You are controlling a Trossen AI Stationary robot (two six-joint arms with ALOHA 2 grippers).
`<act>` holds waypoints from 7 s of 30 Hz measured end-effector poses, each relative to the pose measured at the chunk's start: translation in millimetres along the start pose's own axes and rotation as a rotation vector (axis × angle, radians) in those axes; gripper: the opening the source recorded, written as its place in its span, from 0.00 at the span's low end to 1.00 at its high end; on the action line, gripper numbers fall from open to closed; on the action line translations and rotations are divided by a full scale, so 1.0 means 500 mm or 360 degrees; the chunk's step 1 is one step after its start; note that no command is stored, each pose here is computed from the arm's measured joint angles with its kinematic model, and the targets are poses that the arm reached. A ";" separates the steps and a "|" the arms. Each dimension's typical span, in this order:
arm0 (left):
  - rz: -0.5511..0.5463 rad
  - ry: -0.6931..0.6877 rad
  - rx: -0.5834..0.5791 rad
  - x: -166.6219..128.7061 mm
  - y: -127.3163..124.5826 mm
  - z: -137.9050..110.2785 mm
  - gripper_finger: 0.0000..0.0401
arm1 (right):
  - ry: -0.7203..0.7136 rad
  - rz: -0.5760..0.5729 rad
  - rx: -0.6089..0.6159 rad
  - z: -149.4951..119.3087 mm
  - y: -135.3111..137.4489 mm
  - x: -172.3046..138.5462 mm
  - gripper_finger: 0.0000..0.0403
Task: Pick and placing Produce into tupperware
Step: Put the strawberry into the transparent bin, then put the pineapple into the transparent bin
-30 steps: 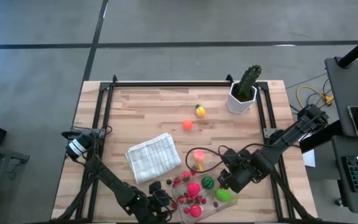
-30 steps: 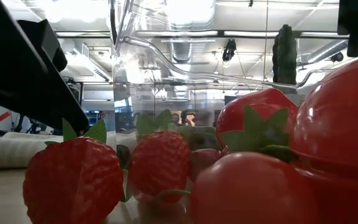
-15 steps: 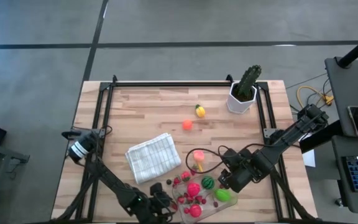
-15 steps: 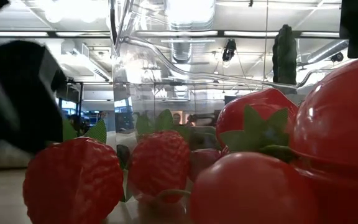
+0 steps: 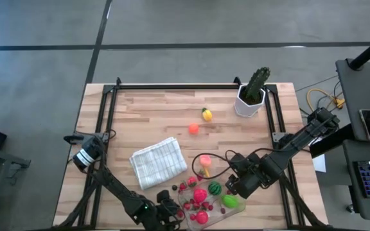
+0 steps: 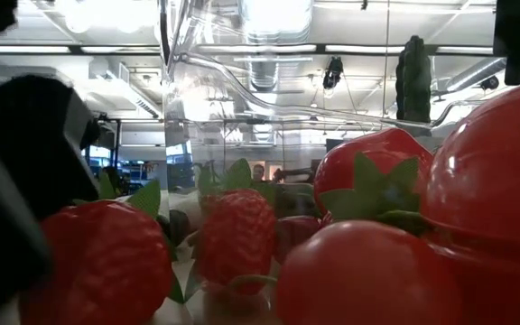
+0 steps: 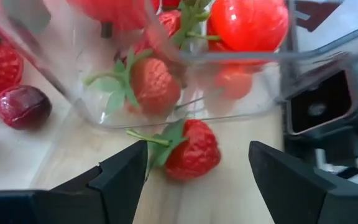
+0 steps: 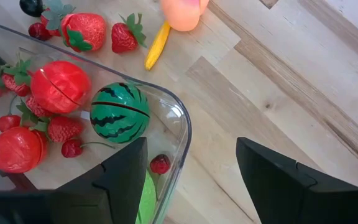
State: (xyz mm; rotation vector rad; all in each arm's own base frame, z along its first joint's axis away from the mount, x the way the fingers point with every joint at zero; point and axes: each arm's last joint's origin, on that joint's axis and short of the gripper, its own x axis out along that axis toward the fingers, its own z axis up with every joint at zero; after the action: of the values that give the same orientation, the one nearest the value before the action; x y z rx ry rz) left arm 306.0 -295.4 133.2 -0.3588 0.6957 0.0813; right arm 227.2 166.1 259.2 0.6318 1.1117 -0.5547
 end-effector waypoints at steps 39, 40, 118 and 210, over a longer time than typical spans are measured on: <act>0.0005 -0.0093 0.0209 -0.150 0.005 0.130 0.33 | 0.0000 -0.0049 -0.0015 -0.005 -0.010 0.013 0.59; -0.0008 -0.0116 0.0235 -0.168 0.008 0.146 0.33 | -0.0004 -0.0049 -0.0015 -0.005 -0.010 0.013 0.59; 0.0454 0.0165 -0.0042 -0.346 0.317 0.135 0.48 | -0.0141 -0.0348 0.0233 0.489 -0.213 0.200 0.59; 0.0638 0.0043 -0.0097 -0.318 0.372 0.131 0.48 | 0.0237 0.0438 -0.0412 0.096 0.009 -0.032 0.53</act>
State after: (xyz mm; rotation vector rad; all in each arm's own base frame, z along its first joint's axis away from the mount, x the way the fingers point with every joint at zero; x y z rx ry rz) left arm 188.4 -91.1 226.0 -0.2750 0.7858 0.4795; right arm 255.4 137.0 289.7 0.5937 1.1886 -0.1256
